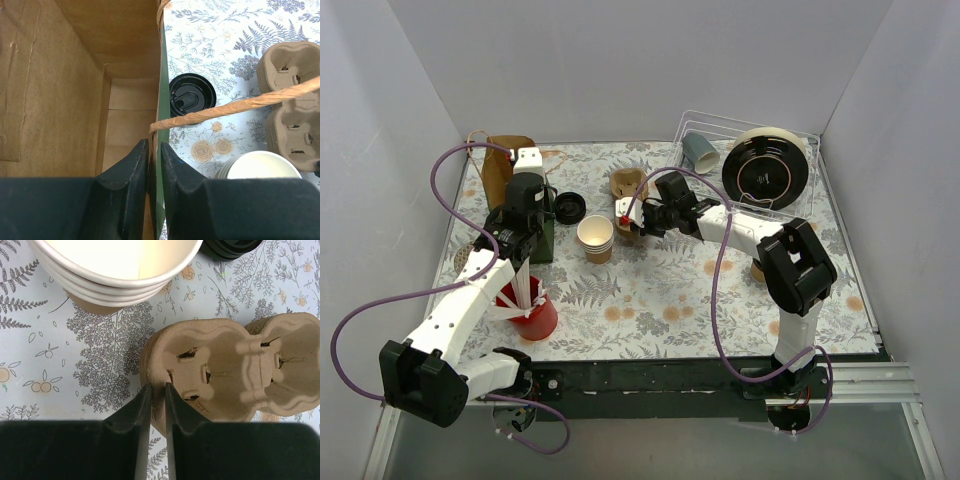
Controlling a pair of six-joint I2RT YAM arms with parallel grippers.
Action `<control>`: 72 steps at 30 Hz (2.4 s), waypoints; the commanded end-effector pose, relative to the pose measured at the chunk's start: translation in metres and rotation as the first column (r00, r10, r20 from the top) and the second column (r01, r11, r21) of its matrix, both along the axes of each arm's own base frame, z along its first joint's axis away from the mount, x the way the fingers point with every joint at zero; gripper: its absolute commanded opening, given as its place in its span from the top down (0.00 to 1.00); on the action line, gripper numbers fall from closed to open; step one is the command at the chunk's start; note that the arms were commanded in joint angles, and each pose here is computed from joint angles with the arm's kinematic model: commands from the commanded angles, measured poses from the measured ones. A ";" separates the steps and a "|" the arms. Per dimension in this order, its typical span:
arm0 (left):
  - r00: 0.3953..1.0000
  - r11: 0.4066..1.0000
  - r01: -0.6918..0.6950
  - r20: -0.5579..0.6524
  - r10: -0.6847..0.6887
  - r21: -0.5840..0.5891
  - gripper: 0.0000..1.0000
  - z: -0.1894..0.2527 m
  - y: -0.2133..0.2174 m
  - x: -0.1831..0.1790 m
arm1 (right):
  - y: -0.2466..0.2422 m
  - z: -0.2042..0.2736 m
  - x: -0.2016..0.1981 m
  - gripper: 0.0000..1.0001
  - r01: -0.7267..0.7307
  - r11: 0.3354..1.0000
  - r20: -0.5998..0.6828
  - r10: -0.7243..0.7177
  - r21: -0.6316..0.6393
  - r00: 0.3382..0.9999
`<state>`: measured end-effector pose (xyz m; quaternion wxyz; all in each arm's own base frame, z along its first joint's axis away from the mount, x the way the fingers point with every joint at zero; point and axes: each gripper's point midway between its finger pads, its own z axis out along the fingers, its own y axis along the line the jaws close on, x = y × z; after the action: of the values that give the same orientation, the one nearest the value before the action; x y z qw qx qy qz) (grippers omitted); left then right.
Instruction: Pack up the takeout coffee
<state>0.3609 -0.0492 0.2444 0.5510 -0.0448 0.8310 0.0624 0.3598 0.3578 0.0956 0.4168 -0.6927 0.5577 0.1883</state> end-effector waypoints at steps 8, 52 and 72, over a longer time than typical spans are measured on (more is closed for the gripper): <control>1.000 1.000 -0.005 -0.024 0.006 0.014 0.84 -0.009 0.002 -0.002 | 0.005 0.017 0.010 0.93 0.003 0.999 0.023 -0.004 0.039 1.000; 1.000 1.000 -0.007 -0.025 0.008 0.013 0.84 -0.009 0.002 -0.002 | 0.021 0.073 0.018 0.99 -0.030 0.993 0.015 0.029 0.117 0.999; 1.000 1.000 -0.005 -0.029 0.005 0.016 0.84 -0.010 0.002 -0.001 | 0.009 0.043 -0.001 0.77 -0.084 0.995 -0.081 0.087 0.048 0.993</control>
<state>0.3622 -0.0497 0.2410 0.5472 -0.0434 0.8334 0.0641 0.3667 0.3687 0.1331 0.3996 -0.6863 0.5595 0.2374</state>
